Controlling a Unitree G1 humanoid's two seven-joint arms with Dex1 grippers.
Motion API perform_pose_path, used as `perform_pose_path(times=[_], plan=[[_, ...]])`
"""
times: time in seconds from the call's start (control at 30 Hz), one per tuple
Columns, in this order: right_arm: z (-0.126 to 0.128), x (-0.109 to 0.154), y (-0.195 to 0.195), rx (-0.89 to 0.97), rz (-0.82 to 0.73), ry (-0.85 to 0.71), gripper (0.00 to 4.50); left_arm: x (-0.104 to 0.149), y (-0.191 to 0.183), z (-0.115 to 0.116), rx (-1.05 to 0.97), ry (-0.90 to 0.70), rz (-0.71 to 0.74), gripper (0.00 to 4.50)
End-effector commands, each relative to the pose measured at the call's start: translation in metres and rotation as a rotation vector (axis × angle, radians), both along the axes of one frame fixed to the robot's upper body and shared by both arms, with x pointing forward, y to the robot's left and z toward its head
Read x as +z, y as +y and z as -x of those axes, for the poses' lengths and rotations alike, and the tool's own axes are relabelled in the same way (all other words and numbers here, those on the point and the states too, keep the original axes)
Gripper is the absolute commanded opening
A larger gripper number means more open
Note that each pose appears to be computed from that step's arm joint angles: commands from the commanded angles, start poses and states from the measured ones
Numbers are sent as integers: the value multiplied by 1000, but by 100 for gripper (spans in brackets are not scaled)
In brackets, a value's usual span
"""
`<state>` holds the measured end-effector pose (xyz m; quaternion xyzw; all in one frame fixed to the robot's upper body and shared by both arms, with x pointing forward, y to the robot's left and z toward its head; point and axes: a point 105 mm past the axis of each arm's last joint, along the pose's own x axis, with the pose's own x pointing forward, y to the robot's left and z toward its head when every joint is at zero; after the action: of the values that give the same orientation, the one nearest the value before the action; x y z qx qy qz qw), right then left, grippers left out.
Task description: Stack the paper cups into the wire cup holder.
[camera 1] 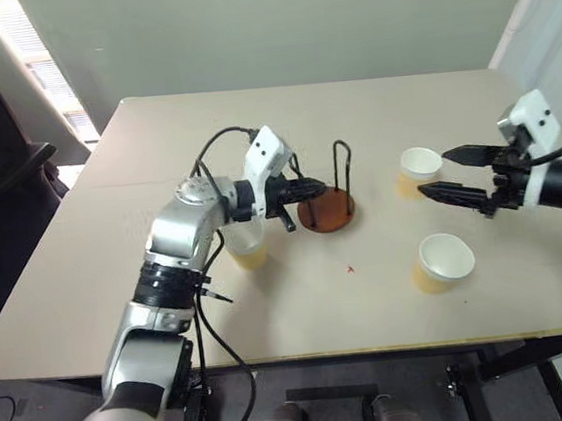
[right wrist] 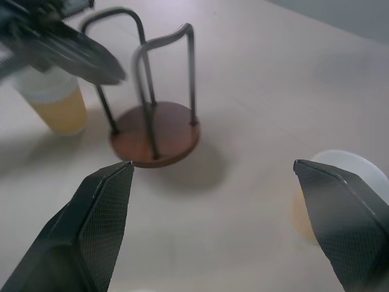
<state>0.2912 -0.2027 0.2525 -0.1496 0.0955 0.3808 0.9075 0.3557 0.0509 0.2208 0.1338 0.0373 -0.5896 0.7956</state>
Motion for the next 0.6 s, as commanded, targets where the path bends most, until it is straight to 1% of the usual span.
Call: perform_pose_path(times=[0.03, 0.23, 0.33, 0.53, 0.6], plan=[[23, 26, 0, 62, 30, -38, 440, 5, -16, 22, -160, -24, -38, 4], [33, 32, -3, 67, 77, -28, 440, -9, -28, 28, -233, -3, -71, 4], [34, 33, -2, 60, 84, -36, 440, -24, -32, 24, -228, 18, -101, 4], [34, 29, -1, 53, 91, -39, 440, -45, -40, 12, -175, 23, -126, 4], [34, 28, -1, 54, 89, -42, 440, -54, -41, 11, -169, 24, -140, 4]])
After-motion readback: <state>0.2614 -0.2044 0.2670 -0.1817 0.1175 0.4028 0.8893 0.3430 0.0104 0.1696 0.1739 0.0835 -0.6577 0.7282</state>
